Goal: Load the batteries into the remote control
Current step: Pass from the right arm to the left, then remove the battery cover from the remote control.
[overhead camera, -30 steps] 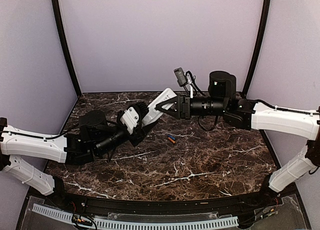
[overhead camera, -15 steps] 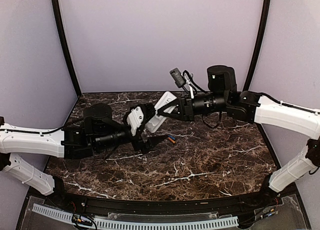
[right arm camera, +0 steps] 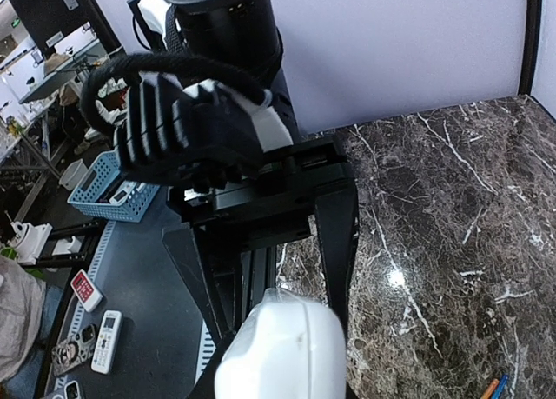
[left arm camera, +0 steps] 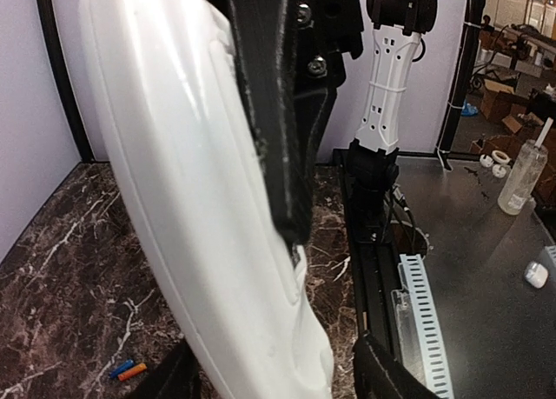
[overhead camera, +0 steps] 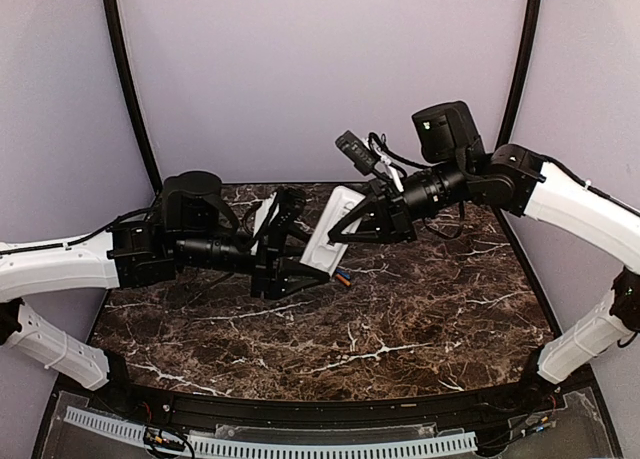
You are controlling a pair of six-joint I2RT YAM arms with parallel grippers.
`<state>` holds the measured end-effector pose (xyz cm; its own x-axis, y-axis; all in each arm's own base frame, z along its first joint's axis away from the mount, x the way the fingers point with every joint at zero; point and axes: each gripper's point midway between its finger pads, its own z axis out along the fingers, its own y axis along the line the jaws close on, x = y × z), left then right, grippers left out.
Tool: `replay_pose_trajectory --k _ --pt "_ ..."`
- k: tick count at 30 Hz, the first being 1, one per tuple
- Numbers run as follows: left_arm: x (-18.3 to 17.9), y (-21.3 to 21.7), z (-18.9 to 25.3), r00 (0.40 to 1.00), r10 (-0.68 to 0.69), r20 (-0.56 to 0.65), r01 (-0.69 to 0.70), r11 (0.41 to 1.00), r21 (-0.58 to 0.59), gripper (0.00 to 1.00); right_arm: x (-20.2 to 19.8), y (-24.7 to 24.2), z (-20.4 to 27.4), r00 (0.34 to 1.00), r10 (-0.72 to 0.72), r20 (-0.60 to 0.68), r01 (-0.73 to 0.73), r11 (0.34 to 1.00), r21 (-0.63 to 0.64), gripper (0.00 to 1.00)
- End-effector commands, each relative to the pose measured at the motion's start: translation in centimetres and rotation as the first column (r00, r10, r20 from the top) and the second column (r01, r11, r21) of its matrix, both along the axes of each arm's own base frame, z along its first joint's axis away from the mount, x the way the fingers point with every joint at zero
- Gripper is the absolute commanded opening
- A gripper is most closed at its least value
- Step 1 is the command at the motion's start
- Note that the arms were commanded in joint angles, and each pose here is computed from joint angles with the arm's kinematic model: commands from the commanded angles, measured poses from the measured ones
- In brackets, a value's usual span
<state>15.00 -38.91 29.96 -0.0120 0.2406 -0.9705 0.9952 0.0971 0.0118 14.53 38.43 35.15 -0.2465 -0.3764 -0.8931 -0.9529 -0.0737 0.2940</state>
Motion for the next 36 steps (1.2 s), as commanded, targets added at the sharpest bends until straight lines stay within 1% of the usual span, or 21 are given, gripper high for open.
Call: replay_pose_trajectory --k 1,2,4,5,8,13,14,15,16,18,19,21,22,23,24,26,28,29,30,33,36 --pt "-1.1 -0.3 0.6 0.996 -0.058 -0.064 0.059 0.998 0.015 0.53 -0.7 0.1 -0.3 0.998 0.043 0.055 -0.041 0.998 -0.039 0.0" --pt "-1.1 -0.3 0.6 0.996 -0.058 -0.066 0.059 0.998 0.014 0.49 -0.8 0.2 -0.3 0.997 0.048 0.061 -0.045 0.998 -0.043 0.0" --pt "-1.0 -0.4 0.8 0.996 -0.059 -0.069 0.059 0.998 0.009 0.44 -0.9 0.4 -0.2 0.996 0.052 0.073 -0.049 0.998 -0.046 0.0" --pt "-1.0 -0.5 0.8 0.996 -0.059 -0.074 0.059 0.998 0.008 0.43 -0.9 0.5 -0.3 0.996 0.053 0.079 -0.049 0.998 -0.05 0.0" --pt "-0.9 -0.7 1.0 0.995 -0.059 -0.079 0.059 0.998 -0.001 0.35 -0.8 0.7 -0.5 0.995 0.049 0.088 -0.044 0.997 -0.06 0.0" --pt "-0.7 -0.9 0.3 0.995 -0.053 -0.087 0.055 0.998 0.016 0.26 -1.0 0.9 0.0 0.993 0.053 0.105 -0.049 0.998 -0.037 0.0" --pt "-0.7 -1.0 0.2 0.995 -0.053 -0.089 0.055 0.998 0.019 0.19 -1.0 0.9 0.1 0.993 0.054 0.108 -0.051 0.998 -0.033 0.0" --pt "-0.6 -1.0 0.2 0.995 -0.052 -0.088 0.054 0.998 0.019 0.15 -1.0 1.0 0.1 0.992 0.055 0.11 -0.052 0.998 -0.033 0.0" --pt "-0.6 -1.1 0.2 0.995 -0.054 -0.088 0.056 0.998 0.018 0.07 -1.0 1.0 0.1 0.992 0.055 0.111 -0.052 0.998 -0.032 0.0" --pt "-0.6 -1.1 0.3 0.995 -0.051 -0.088 0.053 0.999 0.015 0.01 -0.8 1.1 0.1 0.992 0.051 0.116 -0.047 0.998 -0.032 0.0" --pt "-0.6 -1.1 0.3 0.995 -0.05 -0.09 0.051 0.999 0.013 0.0 -0.7 1.0 0.1 0.992 0.042 0.12 -0.039 0.999 -0.03 0.04" --pt "-0.5 -1.1 0.7 0.996 -0.043 -0.082 0.043 0.999 -0.006 0.0 0.0 0.9 0.1 0.989 -0.004 0.147 0.008 1.0 -0.028 0.32" --pt "-0.3 -0.9 0.7 0.996 -0.029 -0.083 0.028 1.0 -0.012 0.0 0.6 0.8 0.2 0.985 -0.042 0.167 0.047 0.999 -0.025 0.48" --pt "-0.1 -0.9 1.1 0.997 -0.018 -0.072 0.015 0.999 -0.032 0.0 1.7 0.5 0.3 0.973 -0.111 0.204 0.118 0.993 -0.021 0.61" --pt "0.3 -0.6 1.2 0.997 0.017 -0.071 -0.02 0.999 -0.039 0.0 2.2 0.2 0.7 0.961 -0.153 0.23 0.157 0.988 0.002 0.69" --pt "1.2 -0.2 1.6 0.995 0.077 -0.061 -0.081 0.995 -0.065 0.0 4.2 -0.8 1.3 0.909 -0.283 0.306 0.279 0.959 0.059 0.78" --pt "1.9 0.1 1.8 0.991 0.127 -0.053 -0.131 0.988 -0.08 0.0 4.4 -1.6 1.9 0.87 -0.317 0.377 0.292 0.949 0.124 0.81" --pt "2.1 0.2 2.1 0.989 0.14 -0.046 -0.143 0.985 -0.092 0.0 4.1 -1.9 2.1 0.854 -0.316 0.412 0.273 0.948 0.161 0.86" --pt "2.6 0.4 1.9 0.985 0.169 -0.042 -0.172 0.981 -0.09 0.0 3.5 -2.2 2.5 0.835 -0.308 0.456 0.241 0.95 0.201 0.88" --pt "3.5 1.0 2.1 0.973 0.23 -0.026 -0.231 0.967 -0.107 0.0 2.0 -3.1 2.9 0.755 -0.294 0.586 0.135 0.944 0.3 0.89" --pt "4.8 1.7 2.1 0.949 0.315 -0.01 -0.314 0.943 -0.108 0.0 0.6 -3.4 3.5 0.646 -0.305 0.7 0.024 0.925 0.38 0.9"
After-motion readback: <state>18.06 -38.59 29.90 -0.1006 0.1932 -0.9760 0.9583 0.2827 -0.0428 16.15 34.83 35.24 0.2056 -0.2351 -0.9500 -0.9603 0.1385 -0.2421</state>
